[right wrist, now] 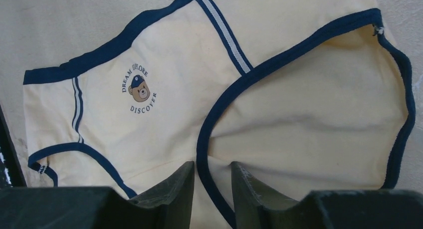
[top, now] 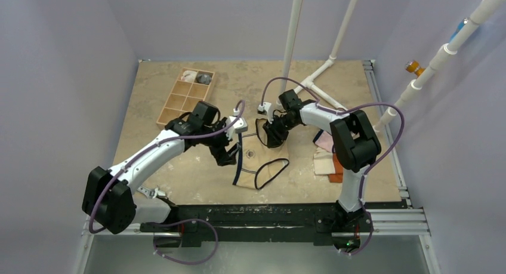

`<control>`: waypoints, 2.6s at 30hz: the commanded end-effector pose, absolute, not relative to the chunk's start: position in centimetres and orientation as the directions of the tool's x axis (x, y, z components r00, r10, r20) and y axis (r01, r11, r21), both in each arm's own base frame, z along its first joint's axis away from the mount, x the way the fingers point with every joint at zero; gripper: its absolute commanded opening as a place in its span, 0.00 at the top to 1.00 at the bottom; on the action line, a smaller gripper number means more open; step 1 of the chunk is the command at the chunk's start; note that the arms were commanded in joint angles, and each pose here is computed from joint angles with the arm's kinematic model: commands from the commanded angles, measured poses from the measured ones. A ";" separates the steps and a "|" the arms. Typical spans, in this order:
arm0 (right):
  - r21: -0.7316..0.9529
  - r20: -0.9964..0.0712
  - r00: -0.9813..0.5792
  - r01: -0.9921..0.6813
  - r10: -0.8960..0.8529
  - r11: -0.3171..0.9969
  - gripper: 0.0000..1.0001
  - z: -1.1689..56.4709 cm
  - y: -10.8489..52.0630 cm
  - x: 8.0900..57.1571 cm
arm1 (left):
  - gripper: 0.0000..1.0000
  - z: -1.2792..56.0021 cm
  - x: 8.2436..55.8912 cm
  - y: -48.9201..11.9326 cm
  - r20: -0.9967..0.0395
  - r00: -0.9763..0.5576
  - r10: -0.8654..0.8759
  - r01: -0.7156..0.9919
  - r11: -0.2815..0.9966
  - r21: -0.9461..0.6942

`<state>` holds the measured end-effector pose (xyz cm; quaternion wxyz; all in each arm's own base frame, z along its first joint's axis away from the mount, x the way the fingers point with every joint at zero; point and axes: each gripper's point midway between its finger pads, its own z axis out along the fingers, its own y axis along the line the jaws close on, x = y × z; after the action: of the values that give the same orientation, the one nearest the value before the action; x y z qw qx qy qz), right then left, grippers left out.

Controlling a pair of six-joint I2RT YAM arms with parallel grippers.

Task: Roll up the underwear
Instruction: Flatten out the underwear at the center of the board.

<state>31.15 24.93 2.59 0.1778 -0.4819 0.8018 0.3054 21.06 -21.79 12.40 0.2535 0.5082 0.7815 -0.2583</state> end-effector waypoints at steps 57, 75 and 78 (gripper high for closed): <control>-0.049 -0.615 -0.256 -0.932 -0.746 0.360 0.34 9.6 23.2 28.0 | 0.11 16.6 35.0 -12.7 -0.666 -0.741 0.078 0.484 0.750 -0.450; 0.096 -0.547 -0.453 -0.869 -0.704 0.485 0.41 2.9 29.0 36.4 | 0.10 17.6 33.7 -11.0 -0.711 -0.695 0.107 0.479 0.807 -0.346; 0.104 -0.538 -0.417 -0.895 -0.732 0.433 0.41 2.5 30.3 36.0 | 0.10 17.7 33.5 -10.0 -0.726 -0.678 0.111 0.458 0.837 -0.300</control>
<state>36.59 28.44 2.41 0.2264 -0.4755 0.8324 0.1725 33.77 -11.26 16.79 0.3372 0.1549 0.8876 -0.2731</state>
